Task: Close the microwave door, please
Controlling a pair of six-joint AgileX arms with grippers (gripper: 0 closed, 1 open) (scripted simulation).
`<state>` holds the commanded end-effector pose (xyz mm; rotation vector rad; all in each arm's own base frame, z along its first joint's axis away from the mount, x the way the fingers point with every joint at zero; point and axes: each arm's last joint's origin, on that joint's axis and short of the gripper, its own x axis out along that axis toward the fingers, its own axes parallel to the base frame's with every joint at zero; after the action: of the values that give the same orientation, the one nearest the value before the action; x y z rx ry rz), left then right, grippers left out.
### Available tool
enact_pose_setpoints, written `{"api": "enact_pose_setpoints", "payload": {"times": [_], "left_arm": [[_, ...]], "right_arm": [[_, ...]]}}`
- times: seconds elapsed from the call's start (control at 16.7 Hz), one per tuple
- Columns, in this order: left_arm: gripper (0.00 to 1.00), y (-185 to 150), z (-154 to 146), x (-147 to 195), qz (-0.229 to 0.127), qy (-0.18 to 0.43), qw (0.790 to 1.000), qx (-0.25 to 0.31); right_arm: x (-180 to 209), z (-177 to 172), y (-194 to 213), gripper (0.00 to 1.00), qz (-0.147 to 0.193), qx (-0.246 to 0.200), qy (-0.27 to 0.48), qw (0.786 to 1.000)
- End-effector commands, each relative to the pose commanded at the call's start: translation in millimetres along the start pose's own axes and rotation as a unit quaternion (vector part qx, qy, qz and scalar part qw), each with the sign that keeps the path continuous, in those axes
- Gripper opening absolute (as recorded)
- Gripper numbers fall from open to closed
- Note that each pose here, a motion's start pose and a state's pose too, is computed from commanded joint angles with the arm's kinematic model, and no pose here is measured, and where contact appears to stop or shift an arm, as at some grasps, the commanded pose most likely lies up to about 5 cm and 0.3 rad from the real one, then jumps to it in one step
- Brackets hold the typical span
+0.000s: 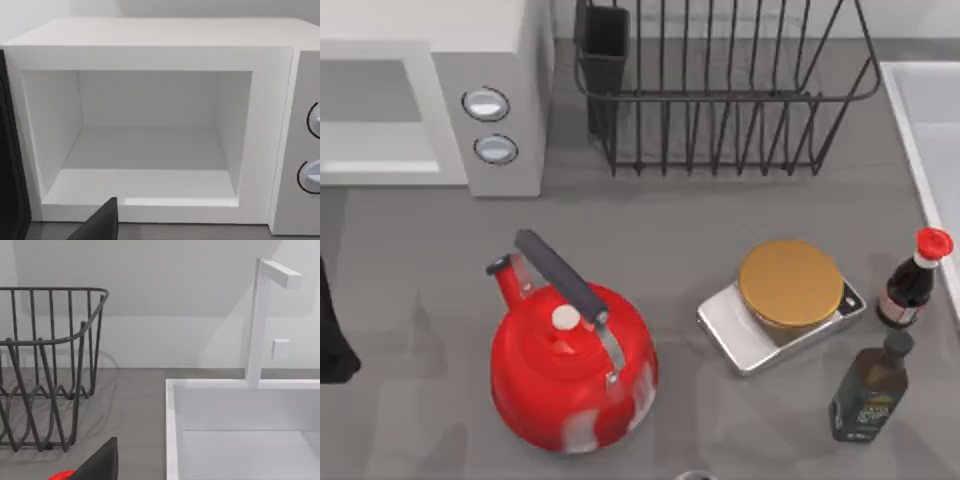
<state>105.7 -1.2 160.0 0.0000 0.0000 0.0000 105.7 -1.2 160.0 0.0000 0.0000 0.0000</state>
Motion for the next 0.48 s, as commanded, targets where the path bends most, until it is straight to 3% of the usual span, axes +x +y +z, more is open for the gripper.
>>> {"api": "enact_pose_setpoints", "payload": {"times": [0.06, 0.48], "left_arm": [[1.0, 0.0, 0.0, 0.0, 0.0, 0.0, 1.0, 0.0], [0.47, 0.0, 0.0, 0.0, 0.0, 0.0, 1.0, 0.0]], "right_arm": [[0.0, 0.0, 0.0, 1.0, 0.0, 0.0, 0.0, 1.0], [0.0, 0.0, 0.0, 1.0, 0.0, 0.0, 0.0, 1.0]]}}
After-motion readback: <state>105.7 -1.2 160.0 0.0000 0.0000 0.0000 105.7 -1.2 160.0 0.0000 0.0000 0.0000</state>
